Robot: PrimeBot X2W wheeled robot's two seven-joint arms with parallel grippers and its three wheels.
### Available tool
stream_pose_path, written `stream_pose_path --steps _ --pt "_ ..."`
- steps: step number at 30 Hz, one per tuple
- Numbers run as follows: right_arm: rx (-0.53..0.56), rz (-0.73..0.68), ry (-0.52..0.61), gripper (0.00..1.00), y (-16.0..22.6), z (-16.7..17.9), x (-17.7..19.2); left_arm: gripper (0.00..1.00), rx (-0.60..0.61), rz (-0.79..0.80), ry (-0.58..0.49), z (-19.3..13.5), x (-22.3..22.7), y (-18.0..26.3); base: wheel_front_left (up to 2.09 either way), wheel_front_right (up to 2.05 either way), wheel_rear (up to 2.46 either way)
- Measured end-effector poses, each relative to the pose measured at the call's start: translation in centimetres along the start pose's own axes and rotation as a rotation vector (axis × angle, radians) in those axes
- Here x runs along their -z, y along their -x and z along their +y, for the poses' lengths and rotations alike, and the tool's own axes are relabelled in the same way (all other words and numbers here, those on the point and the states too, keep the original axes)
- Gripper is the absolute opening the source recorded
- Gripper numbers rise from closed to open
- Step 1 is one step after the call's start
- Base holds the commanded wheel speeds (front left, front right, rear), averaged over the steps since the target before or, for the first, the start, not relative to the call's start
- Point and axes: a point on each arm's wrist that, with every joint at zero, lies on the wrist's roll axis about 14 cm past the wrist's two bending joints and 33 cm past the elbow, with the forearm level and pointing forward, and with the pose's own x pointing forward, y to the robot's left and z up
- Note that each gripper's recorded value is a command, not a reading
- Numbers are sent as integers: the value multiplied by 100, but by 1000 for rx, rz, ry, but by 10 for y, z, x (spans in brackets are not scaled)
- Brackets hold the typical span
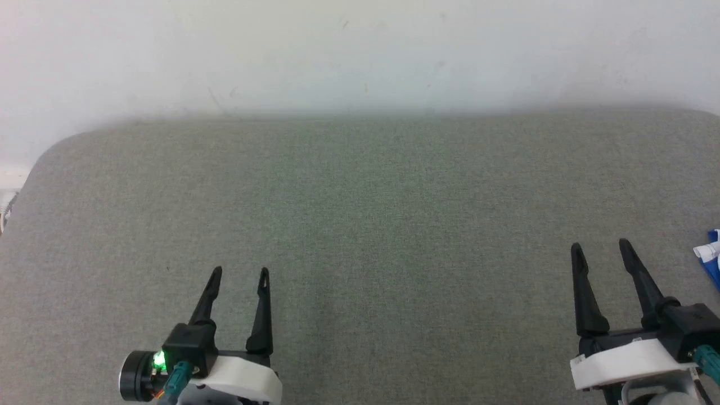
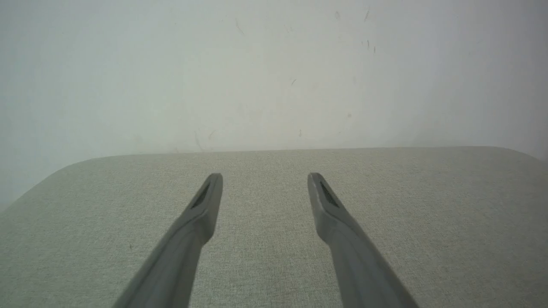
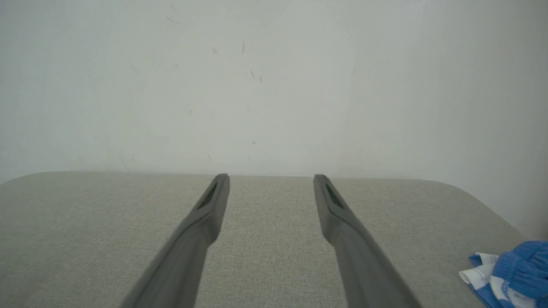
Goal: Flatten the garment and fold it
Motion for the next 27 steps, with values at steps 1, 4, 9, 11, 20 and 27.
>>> stream_pose_path --steps 1,4,9,11,20,27 --pt "2 3 0 100 1 0 1 100 -7 4 -1 2 1 0 0 0 0" --pt "2 12 0 100 4 0 3 100 -24 15 -3 6 4 2 0 0 0" --pt "-2 8 -5 100 5 2 2 100 -31 17 -2 9 5 4 0 0 0" --pt "-3 8 -7 100 5 2 2 100 -34 19 1 9 5 5 0 0 0" --pt "-7 4 -33 100 4 4 2 100 -37 0 11 9 0 4 0 0 0" --pt "-6 7 -30 0 4 4 2 0 -37 3 11 9 0 4 0 0 0"
